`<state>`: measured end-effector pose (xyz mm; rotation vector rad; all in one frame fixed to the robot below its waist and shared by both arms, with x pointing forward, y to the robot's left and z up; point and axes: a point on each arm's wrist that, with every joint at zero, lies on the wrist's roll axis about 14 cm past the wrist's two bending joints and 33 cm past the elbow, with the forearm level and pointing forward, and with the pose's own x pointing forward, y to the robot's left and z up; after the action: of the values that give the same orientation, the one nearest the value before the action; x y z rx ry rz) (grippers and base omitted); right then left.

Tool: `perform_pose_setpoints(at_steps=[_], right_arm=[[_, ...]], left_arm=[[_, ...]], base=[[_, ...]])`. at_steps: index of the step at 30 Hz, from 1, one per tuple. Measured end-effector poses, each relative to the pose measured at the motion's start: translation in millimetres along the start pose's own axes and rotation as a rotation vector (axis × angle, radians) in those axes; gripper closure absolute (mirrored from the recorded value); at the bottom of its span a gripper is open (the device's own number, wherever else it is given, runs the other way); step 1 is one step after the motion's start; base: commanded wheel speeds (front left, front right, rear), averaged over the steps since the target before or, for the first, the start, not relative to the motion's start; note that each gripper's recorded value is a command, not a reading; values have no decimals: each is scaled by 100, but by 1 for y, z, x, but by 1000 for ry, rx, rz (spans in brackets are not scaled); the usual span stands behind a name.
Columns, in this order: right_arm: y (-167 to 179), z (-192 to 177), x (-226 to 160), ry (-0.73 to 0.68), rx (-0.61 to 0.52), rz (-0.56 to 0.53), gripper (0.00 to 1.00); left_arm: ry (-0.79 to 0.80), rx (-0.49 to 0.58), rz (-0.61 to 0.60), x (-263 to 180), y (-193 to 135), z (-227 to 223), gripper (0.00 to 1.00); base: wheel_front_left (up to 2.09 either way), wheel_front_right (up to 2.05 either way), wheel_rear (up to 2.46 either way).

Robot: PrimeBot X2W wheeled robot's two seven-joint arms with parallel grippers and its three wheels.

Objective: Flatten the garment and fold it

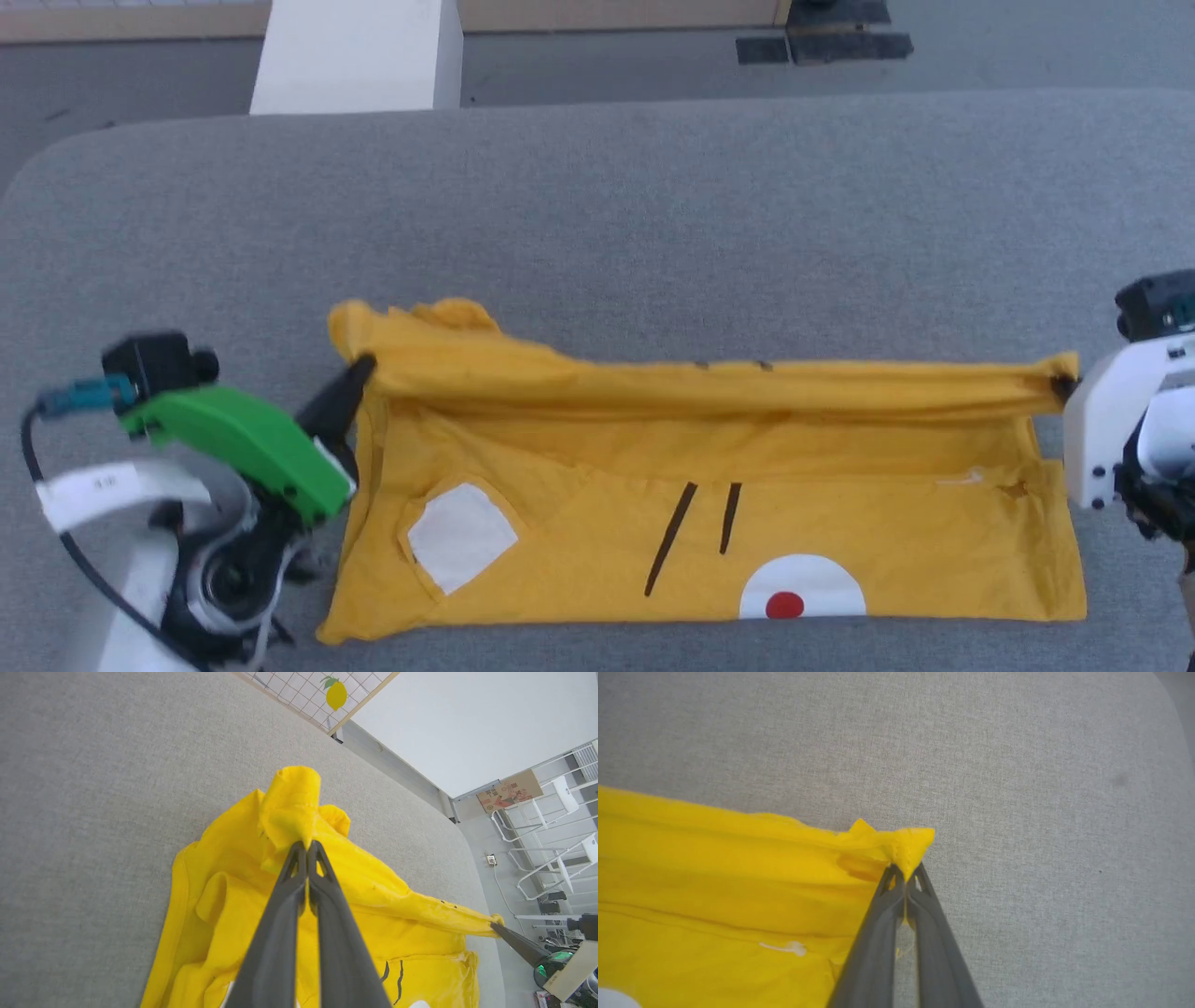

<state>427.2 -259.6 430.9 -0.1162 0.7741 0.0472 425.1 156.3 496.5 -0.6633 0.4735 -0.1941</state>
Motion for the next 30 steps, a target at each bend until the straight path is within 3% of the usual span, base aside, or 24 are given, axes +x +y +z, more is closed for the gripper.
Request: perform_pose_setpoints(at_steps=[5,6,12,13,14,15,24,28,30], right_arm=[[5,-16,-6,17,14,4,100],[12,-36,-5,62,26,13,100],[24,-75,-5,145,66,24,100],[24,-74,-5,133,76,24,90],[24,-74,-6,129,84,24,0],[25,-73,-7,121,95,26,0],[12,-85,-48,146,178,52,0],[-12,-59,-71,78,211,30,0],[-23,-47,-75,41,221,20,0]], left_arm=[[18,-97,62,-24,20,-29,100],[61,-168,102,-32,32,-52,100],[163,-266,203,-42,60,-96,100],[170,-271,214,-42,63,-99,100],[169,-272,222,-43,65,-101,61],[164,-274,231,-44,68,-101,0],[122,-130,309,-62,85,-72,0],[-2,-5,308,-67,78,-32,0],[-152,115,281,-67,66,3,0]], base=[[0,0,0],[0,0,0],[0,0,0],[0,0,0],[0,0,0],[0,0,0],[0,0,0],[0,0,0],[0,0,0]])
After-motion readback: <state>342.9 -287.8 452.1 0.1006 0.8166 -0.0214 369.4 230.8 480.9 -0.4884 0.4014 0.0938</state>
